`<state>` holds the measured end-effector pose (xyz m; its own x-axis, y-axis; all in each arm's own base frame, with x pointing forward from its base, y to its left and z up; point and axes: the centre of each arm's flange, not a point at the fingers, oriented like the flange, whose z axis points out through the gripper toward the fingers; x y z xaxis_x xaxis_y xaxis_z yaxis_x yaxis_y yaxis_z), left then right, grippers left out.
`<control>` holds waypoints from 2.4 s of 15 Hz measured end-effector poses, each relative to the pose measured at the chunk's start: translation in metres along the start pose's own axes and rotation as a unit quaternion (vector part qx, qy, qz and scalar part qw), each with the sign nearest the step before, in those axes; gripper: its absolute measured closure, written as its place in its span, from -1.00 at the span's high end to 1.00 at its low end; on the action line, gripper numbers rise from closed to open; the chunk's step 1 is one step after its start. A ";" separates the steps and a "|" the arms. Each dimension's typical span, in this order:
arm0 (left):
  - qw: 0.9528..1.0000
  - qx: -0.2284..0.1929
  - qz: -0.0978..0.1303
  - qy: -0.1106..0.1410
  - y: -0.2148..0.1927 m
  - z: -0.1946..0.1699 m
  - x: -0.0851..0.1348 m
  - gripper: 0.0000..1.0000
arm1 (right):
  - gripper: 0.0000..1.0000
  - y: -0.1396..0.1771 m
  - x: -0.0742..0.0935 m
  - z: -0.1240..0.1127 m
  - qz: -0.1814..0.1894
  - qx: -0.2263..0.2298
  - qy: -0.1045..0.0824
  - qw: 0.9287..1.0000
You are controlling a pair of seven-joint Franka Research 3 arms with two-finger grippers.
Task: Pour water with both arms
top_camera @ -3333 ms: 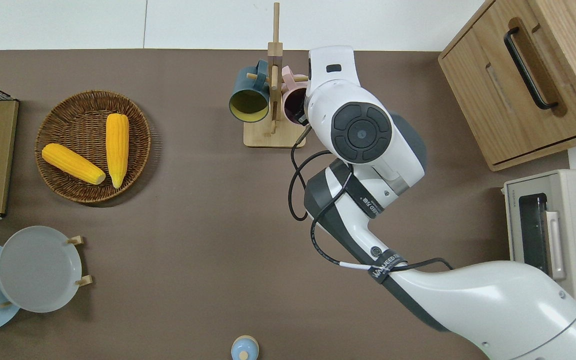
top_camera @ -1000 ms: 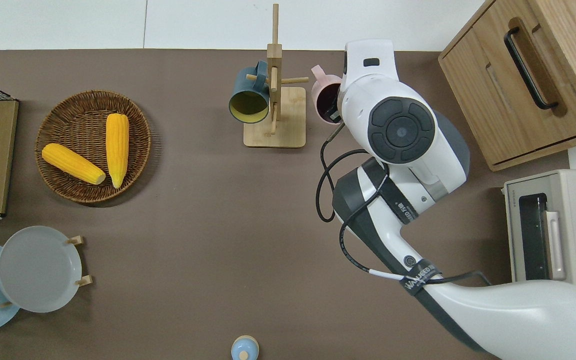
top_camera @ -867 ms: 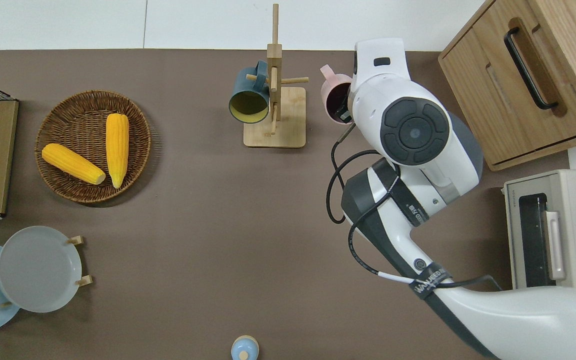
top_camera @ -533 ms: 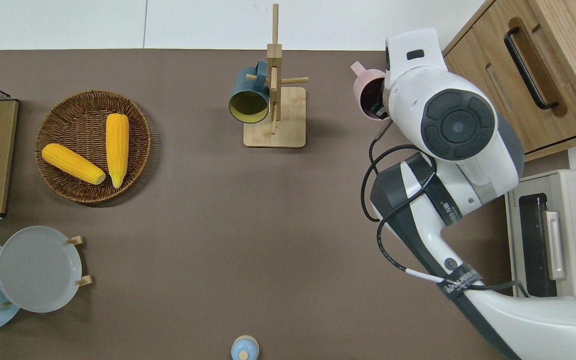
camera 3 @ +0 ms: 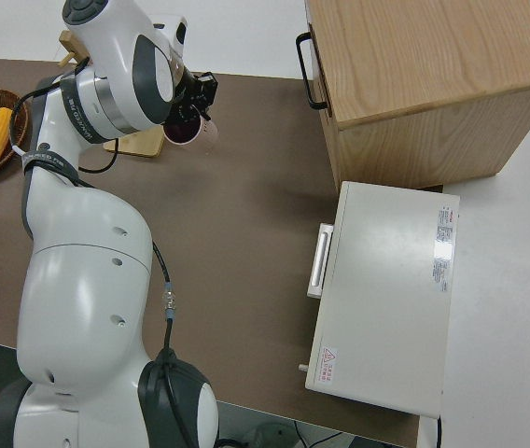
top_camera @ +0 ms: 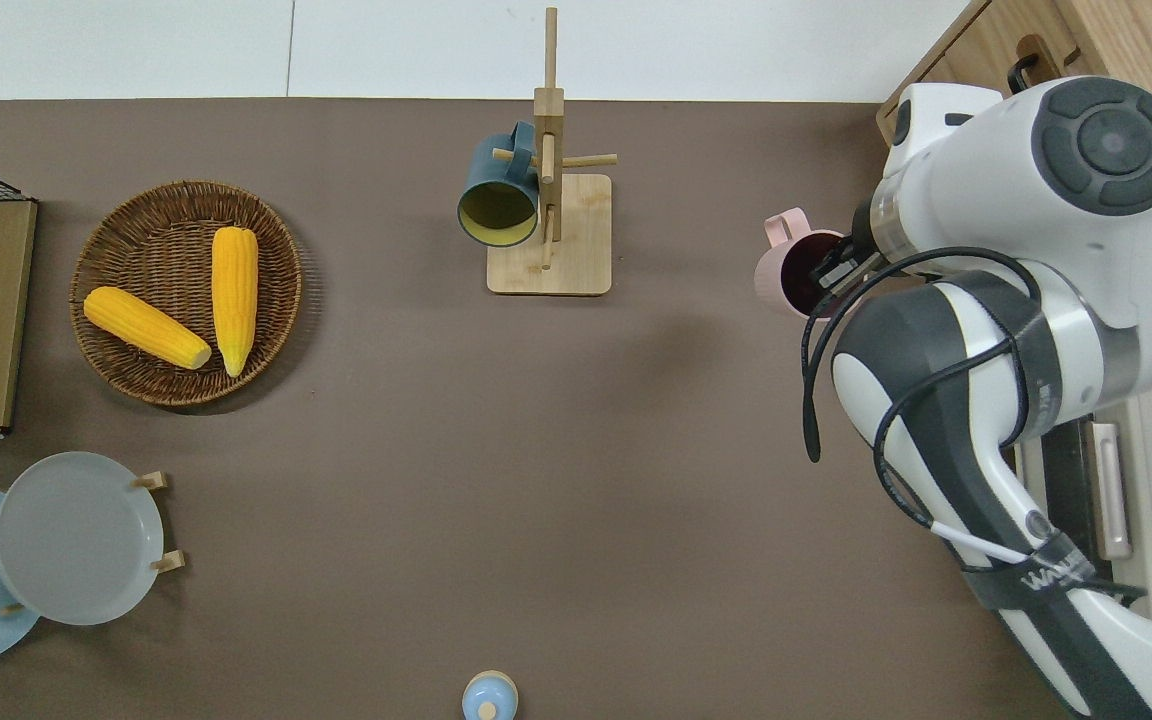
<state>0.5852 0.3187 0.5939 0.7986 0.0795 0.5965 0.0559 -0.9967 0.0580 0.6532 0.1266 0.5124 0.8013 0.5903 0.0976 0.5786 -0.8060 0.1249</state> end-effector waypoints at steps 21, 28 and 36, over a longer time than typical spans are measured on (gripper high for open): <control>0.991 0.026 -0.032 -0.123 0.227 0.001 -0.023 0.27 | -0.90 -0.354 0.061 -0.008 0.376 0.195 -0.104 0.900; 0.988 0.034 -0.029 -0.146 0.273 0.017 -0.045 0.27 | -0.90 -0.394 0.082 0.093 0.383 0.168 -0.090 0.904; 0.987 0.032 -0.032 -0.151 0.284 0.022 -0.050 0.27 | -0.90 -0.400 0.095 0.130 0.386 0.168 -0.060 0.905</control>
<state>0.5743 0.0311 0.5630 0.9339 0.1450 0.3267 0.1425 -0.9893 0.0320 0.5183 0.4992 0.3431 0.9857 -0.1469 -0.0825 -0.1629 -0.9561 -0.2436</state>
